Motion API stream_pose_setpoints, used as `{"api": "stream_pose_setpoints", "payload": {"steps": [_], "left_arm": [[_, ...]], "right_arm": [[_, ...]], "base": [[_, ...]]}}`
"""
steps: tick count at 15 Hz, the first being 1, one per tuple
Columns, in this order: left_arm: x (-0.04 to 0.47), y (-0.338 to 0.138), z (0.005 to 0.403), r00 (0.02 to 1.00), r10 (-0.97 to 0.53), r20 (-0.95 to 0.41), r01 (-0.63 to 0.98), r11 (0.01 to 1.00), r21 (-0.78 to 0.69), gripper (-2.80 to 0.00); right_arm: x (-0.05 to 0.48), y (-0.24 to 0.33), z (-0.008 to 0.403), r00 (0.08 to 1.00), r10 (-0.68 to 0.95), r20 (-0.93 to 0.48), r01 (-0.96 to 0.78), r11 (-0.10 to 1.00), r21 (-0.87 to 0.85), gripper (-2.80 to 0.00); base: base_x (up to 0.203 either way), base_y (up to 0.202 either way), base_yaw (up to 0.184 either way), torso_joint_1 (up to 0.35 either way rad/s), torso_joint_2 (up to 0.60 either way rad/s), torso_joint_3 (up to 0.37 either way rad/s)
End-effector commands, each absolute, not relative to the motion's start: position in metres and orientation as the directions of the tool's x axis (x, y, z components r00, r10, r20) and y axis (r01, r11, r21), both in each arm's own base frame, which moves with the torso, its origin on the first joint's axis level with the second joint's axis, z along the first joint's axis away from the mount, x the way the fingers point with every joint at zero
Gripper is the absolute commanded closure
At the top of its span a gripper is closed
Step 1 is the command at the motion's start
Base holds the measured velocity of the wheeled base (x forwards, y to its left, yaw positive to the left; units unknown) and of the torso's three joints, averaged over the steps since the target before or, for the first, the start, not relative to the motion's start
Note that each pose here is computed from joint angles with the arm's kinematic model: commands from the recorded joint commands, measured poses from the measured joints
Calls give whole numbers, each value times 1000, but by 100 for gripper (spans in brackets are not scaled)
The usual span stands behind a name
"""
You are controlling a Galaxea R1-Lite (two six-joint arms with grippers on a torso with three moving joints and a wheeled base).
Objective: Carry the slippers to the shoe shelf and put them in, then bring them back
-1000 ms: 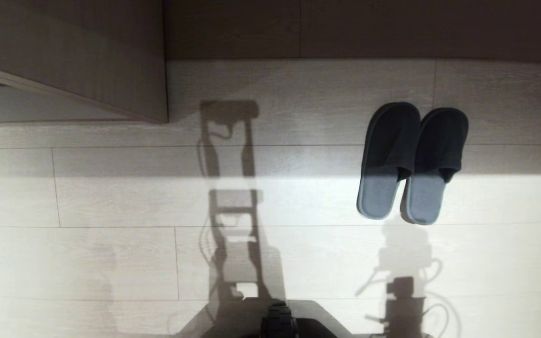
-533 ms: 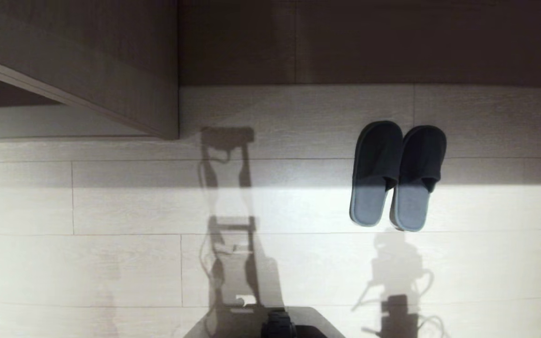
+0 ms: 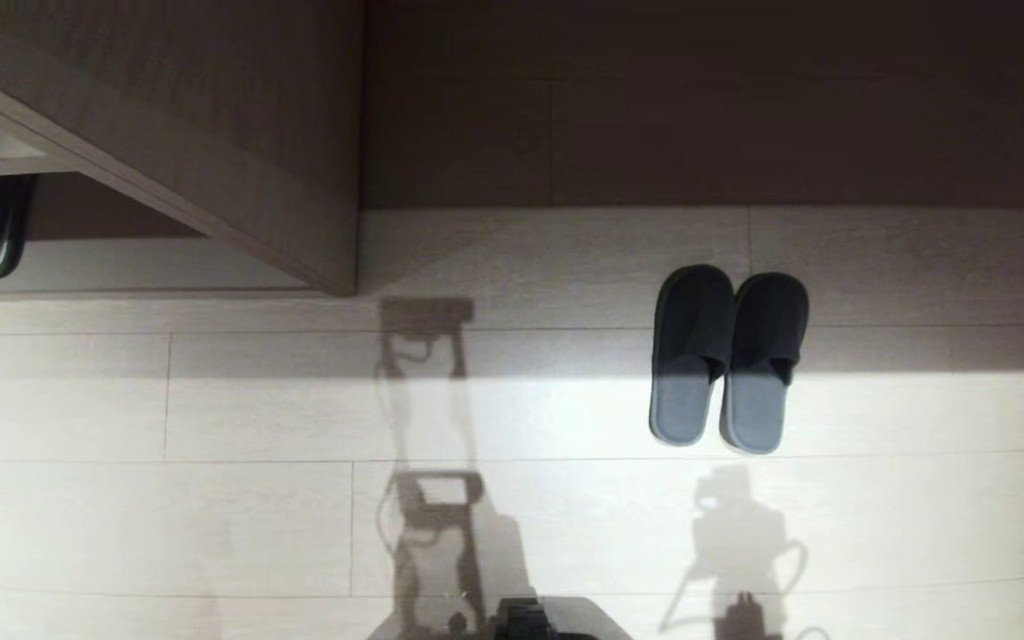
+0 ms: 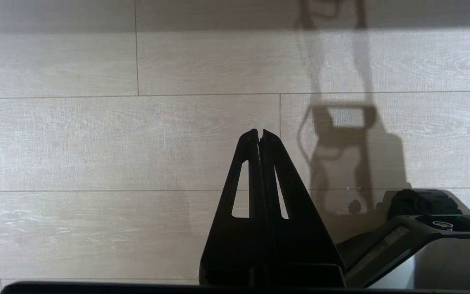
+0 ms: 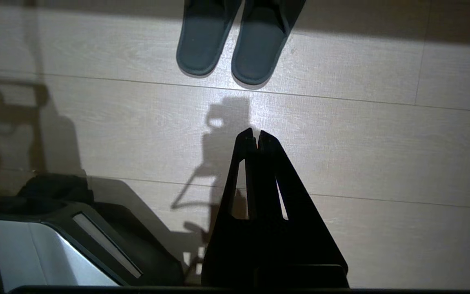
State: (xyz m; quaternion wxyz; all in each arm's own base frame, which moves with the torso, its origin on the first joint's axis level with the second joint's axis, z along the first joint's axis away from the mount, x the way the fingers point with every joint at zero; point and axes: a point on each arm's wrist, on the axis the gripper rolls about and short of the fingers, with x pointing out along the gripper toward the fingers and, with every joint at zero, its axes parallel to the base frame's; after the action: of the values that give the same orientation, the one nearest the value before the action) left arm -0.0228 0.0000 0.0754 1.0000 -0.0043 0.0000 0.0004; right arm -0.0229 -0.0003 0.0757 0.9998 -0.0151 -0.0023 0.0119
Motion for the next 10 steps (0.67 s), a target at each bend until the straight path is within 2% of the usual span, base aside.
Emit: {"api": "stream_pose_setpoints", "payload": {"steps": [1,10], "left_arm": [[-23,0,75,1000,2,0,-2,1000,-9,0],[-23,0,75,1000,2,0,-2,1000,-9,0]], "right_arm": [[-23,0,76,1000,25,2,-24,999,-32,0],[-23,0,76,1000,25,2,-24,999,-32,0]], "base": [[0,0,0,3,0,205],[0,0,0,3,2,200]]}}
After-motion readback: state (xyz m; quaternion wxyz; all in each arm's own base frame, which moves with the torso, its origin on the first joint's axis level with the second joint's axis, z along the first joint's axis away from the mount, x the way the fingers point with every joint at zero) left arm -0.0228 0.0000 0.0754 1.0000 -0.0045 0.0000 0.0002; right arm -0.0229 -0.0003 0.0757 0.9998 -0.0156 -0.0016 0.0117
